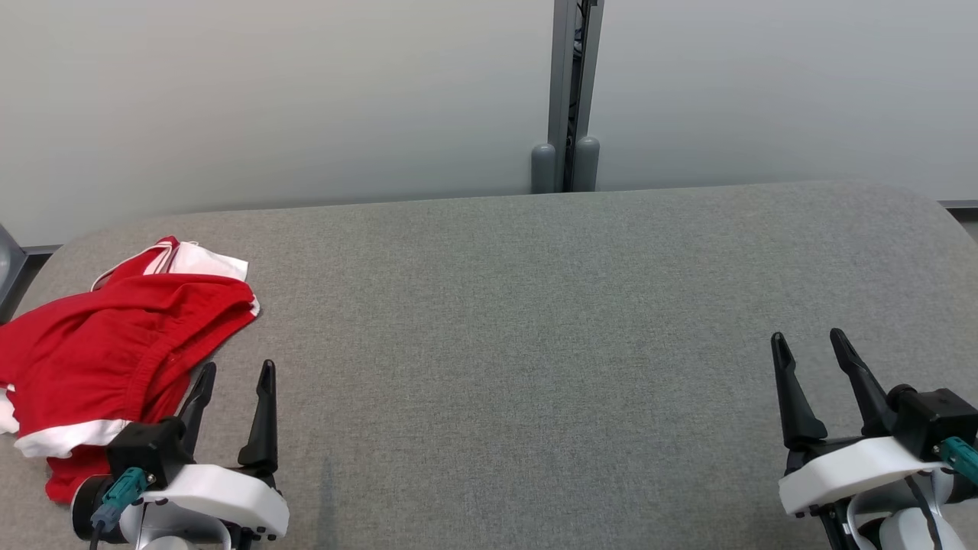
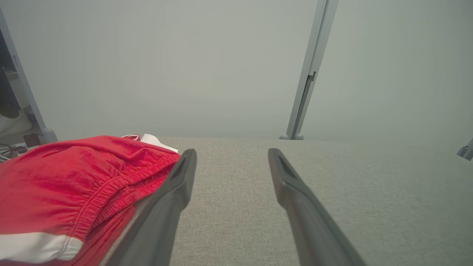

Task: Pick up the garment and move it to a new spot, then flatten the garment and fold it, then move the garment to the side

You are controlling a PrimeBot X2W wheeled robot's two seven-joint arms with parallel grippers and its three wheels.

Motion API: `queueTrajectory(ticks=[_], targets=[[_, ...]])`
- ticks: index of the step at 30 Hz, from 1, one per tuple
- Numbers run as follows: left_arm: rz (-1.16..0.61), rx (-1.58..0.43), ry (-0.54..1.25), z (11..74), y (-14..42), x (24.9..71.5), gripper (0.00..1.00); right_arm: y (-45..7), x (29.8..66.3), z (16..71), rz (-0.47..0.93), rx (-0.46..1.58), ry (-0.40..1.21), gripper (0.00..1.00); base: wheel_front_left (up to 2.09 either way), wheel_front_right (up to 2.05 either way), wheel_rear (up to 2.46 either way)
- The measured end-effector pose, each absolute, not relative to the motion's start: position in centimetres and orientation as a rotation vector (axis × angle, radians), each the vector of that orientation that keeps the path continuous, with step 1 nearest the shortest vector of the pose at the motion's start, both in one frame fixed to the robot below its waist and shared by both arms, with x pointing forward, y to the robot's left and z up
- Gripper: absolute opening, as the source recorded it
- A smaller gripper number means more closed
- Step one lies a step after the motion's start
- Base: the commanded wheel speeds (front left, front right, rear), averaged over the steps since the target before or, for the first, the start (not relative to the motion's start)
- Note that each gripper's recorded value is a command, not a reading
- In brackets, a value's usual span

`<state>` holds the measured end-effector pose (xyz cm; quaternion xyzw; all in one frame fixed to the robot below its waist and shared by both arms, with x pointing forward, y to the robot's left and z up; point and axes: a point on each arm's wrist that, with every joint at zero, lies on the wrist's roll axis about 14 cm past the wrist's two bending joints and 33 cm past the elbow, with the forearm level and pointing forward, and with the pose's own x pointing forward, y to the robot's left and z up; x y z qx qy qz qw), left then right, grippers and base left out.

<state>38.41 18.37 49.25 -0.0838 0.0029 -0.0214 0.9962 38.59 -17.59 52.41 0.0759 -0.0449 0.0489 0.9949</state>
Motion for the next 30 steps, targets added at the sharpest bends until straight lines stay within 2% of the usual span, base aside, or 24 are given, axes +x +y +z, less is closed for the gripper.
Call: queueTrajectory(ticks=[30], targets=[[-0.043, -0.088, 0.028, 48.2, 18.8, 37.9, 1.00, -16.8, 38.3, 51.3, 0.115, 0.110, -0.083, 1.00, 0.00, 0.00, 0.00]])
